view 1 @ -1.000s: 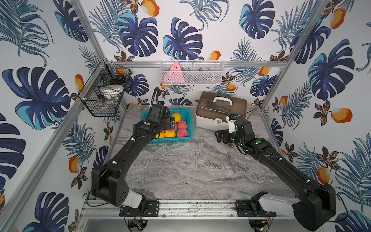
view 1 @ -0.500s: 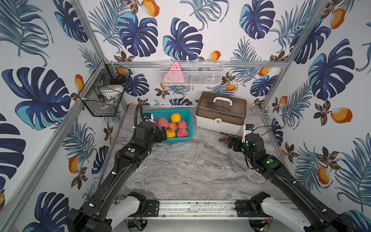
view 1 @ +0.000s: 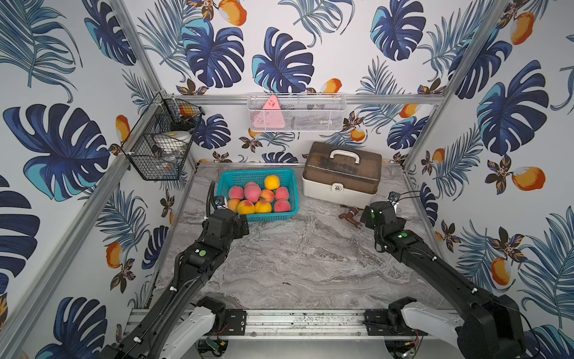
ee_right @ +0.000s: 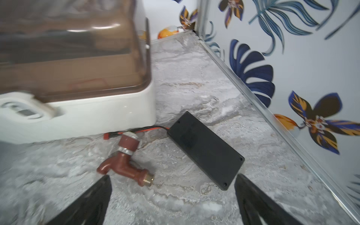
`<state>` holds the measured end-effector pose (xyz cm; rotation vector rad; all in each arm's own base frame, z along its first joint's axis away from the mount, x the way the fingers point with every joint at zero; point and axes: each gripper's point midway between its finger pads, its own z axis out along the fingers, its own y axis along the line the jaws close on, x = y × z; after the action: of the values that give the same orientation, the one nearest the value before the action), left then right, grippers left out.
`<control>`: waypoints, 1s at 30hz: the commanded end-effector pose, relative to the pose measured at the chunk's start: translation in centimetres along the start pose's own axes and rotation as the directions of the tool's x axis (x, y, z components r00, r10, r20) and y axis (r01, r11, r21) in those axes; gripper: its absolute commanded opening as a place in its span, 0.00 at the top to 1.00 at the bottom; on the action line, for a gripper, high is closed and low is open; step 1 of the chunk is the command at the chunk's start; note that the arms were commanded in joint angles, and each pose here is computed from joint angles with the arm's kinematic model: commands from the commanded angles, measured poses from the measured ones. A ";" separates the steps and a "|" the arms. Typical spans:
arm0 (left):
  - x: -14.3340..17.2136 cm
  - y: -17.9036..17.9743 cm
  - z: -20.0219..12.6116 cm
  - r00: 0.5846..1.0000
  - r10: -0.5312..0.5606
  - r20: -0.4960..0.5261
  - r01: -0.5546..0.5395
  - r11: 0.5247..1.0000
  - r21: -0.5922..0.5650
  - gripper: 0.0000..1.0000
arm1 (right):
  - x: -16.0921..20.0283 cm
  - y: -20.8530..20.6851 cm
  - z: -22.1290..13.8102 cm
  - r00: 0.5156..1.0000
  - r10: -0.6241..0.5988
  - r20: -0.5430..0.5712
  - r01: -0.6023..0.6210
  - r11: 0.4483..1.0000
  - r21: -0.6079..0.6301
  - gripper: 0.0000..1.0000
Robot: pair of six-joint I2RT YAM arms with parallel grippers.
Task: Put the peaches into the basket
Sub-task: Reset both arms
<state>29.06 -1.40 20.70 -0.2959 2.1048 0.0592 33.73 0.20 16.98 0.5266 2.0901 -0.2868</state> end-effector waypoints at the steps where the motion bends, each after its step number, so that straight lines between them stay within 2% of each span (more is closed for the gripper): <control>1: -1.7 -1.0 -0.2 0.993 -0.041 0.111 0.033 0.997 0.069 0.01 | 2.2 -1.3 2.0 0.996 -0.017 -0.087 0.021 0.999 0.047 0.00; 3: -1.4 -1.4 0.0 0.989 -0.038 0.140 0.024 0.995 0.102 0.01 | 2.8 0.2 2.7 0.997 -0.054 -0.050 0.050 0.996 -0.069 0.00; 5: -1.0 -1.8 0.5 0.987 -0.014 0.158 -0.006 0.992 0.123 0.01 | 2.7 1.6 2.4 0.996 -0.076 0.045 0.083 0.978 -0.193 0.00; 7: -0.4 -2.0 1.6 0.988 0.033 0.153 -0.050 0.993 0.110 0.01 | 2.5 2.6 1.5 0.969 -0.134 0.208 0.191 0.938 -0.289 0.00; 10: 0.3 -2.1 3.2 0.990 0.094 0.109 -0.102 0.992 0.074 0.01 | 2.4 3.4 0.0 0.918 -0.143 0.370 0.287 0.884 -0.369 0.00; 15: 0.2 -3.3 5.3 0.977 0.127 0.171 -0.145 0.985 0.096 0.01 | 2.9 3.5 1.9 0.921 -0.109 0.375 0.269 0.873 -0.407 0.00; 18: 0.0 -2.9 6.7 0.975 0.101 0.199 -0.121 0.989 0.089 0.01 | 3.4 3.4 3.5 0.927 -0.083 0.367 0.245 0.873 -0.423 0.00; 23: -0.3 -0.2 9.9 0.958 0.070 0.277 -0.070 0.997 -0.011 0.01 | 4.2 3.1 5.4 0.931 -0.067 0.359 0.221 0.885 -0.410 0.00; 27: 0.0 -0.5 11.7 0.941 0.145 0.306 -0.144 0.989 -0.025 0.01 | 5.4 2.9 6.9 0.942 -0.067 0.329 0.202 0.895 -0.397 0.00; 28: -0.1 -0.7 11.7 0.932 0.155 0.327 -0.159 0.987 -0.016 0.01 | 5.0 2.9 7.2 0.935 -0.052 0.352 0.196 0.901 -0.387 0.00; 30: -0.3 -0.3 11.8 0.924 0.158 0.349 -0.157 0.987 -0.033 0.01 | 5.5 2.5 8.0 0.959 -0.068 0.276 0.171 0.914 -0.368 0.00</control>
<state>37.80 0.06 10.98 -0.1234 1.9440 0.1864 37.12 1.15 6.05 0.0556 1.9196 -0.0121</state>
